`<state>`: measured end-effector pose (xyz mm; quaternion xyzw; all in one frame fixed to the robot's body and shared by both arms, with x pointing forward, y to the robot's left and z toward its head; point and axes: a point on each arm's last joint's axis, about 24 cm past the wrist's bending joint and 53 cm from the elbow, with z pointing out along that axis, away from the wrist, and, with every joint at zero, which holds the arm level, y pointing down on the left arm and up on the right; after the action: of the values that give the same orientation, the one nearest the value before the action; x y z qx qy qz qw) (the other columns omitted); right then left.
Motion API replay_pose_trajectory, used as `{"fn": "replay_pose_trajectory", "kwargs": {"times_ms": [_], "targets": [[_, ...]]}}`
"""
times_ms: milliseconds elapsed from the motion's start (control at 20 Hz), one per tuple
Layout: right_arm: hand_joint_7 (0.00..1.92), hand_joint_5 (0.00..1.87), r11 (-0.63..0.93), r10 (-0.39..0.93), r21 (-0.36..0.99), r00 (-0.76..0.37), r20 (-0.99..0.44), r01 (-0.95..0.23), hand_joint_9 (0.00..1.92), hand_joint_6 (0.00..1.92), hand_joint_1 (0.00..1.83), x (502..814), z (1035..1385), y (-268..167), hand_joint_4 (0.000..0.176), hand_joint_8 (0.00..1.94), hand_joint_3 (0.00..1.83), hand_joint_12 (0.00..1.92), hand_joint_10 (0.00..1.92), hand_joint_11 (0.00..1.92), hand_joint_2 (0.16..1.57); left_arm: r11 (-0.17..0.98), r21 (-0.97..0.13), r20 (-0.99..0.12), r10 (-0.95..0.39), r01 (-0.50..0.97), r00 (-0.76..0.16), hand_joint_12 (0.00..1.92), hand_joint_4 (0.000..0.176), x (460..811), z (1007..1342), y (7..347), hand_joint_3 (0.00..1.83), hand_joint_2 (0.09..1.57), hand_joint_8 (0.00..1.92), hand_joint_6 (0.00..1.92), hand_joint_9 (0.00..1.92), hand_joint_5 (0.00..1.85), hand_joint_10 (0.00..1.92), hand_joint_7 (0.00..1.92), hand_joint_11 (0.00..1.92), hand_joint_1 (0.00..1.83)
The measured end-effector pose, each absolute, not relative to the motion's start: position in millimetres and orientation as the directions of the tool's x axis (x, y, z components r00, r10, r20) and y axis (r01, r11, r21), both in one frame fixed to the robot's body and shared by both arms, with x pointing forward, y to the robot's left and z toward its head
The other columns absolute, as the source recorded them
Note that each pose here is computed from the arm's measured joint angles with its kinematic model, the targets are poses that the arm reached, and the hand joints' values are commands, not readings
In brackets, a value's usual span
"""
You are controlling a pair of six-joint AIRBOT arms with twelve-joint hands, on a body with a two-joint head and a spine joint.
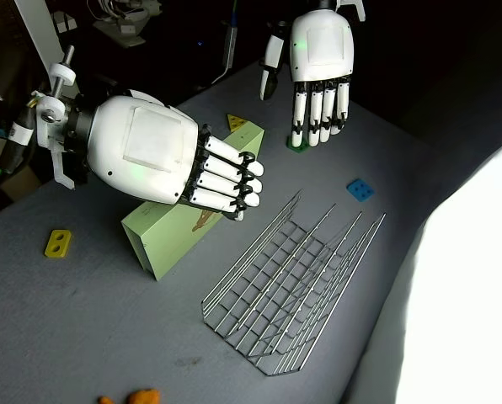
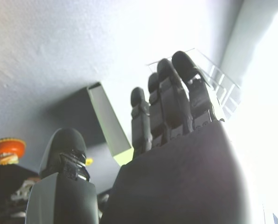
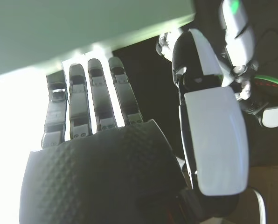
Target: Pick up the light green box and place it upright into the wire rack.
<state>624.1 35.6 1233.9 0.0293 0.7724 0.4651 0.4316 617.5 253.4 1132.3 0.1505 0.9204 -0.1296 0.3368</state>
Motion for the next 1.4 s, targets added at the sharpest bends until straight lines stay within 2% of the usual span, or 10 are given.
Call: {"fn": "replay_pose_trajectory", "kwargs": {"times_ms": [200, 350, 400, 500, 650, 700, 750, 1400], "targets": [[0.11, 0.15, 0.596, 0.437, 0.725, -0.619, -0.653, -0.344, 0.04, 0.02, 0.34, 633, 1222, 32, 0.000, 0.01, 0.00, 0.00, 0.08, 0.00, 1.17, 0.922, -0.137, -0.659, 0.189, 0.363, -0.728, 0.71, 0.050, 618, 1132, 254, 0.00, 1.22, 0.00, 0.00, 0.21, 0.23, 0.00, 0.22, 0.00, 0.23], [0.11, 0.15, 0.588, 0.422, 0.724, -0.626, -0.655, -0.362, 0.03, 0.02, 0.36, 629, 1222, 38, 0.001, 0.01, 0.00, 0.00, 0.07, 0.00, 1.16, 0.922, -0.138, -0.659, 0.188, 0.363, -0.728, 0.65, 0.063, 618, 1132, 254, 0.00, 1.22, 0.00, 0.00, 0.20, 0.20, 0.00, 0.22, 0.00, 0.16], [0.11, 0.17, 0.585, 0.419, 0.725, -0.629, -0.654, -0.364, 0.03, 0.02, 0.41, 628, 1222, 40, 0.000, 0.00, 0.00, 0.00, 0.07, 0.00, 1.16, 0.922, -0.137, -0.660, 0.188, 0.363, -0.728, 0.59, 0.077, 618, 1132, 254, 0.00, 1.20, 0.00, 0.00, 0.19, 0.16, 0.00, 0.19, 0.00, 0.17], [0.11, 0.17, 0.581, 0.414, 0.726, -0.635, -0.652, -0.368, 0.03, 0.02, 0.41, 626, 1221, 42, 0.000, 0.00, 0.00, 0.00, 0.07, 0.00, 1.16, 0.922, -0.137, -0.659, 0.189, 0.363, -0.728, 0.59, 0.078, 618, 1132, 254, 0.00, 1.20, 0.00, 0.00, 0.19, 0.16, 0.00, 0.19, 0.00, 0.17], [0.11, 0.17, 0.583, 0.415, 0.726, -0.634, -0.652, -0.365, 0.03, 0.02, 0.41, 627, 1221, 42, 0.000, 0.00, 0.00, 0.00, 0.06, 0.00, 1.16, 0.922, -0.137, -0.659, 0.189, 0.363, -0.728, 0.59, 0.078, 618, 1132, 254, 0.00, 1.20, 0.00, 0.00, 0.19, 0.16, 0.00, 0.19, 0.00, 0.17], [0.08, 0.14, 0.583, 0.415, 0.726, -0.634, -0.653, -0.365, 0.01, 0.01, 0.37, 627, 1221, 41, 0.000, 0.00, 0.00, 0.00, 0.04, 0.00, 1.16, 0.922, -0.137, -0.660, 0.188, 0.363, -0.728, 0.56, 0.060, 618, 1132, 254, 0.00, 1.20, 0.00, 0.01, 0.17, 0.20, 0.00, 0.15, 0.00, 0.17], [0.07, 0.13, 0.583, 0.416, 0.727, -0.635, -0.652, -0.364, 0.00, 0.00, 0.37, 627, 1221, 41, 0.000, 0.00, 0.00, 0.00, 0.04, 0.00, 1.16, 0.922, -0.137, -0.659, 0.189, 0.363, -0.728, 0.55, 0.055, 618, 1132, 254, 0.00, 1.20, 0.00, 0.01, 0.16, 0.21, 0.00, 0.15, 0.00, 0.17], [0.07, 0.13, 0.582, 0.417, 0.728, -0.636, -0.650, -0.363, 0.00, 0.00, 0.36, 627, 1221, 42, 0.000, 0.00, 0.00, 0.00, 0.03, 0.00, 1.15, 0.922, -0.137, -0.659, 0.188, 0.363, -0.728, 0.55, 0.055, 618, 1132, 254, 0.00, 1.20, 0.00, 0.01, 0.16, 0.22, 0.00, 0.14, 0.00, 0.17]]}}
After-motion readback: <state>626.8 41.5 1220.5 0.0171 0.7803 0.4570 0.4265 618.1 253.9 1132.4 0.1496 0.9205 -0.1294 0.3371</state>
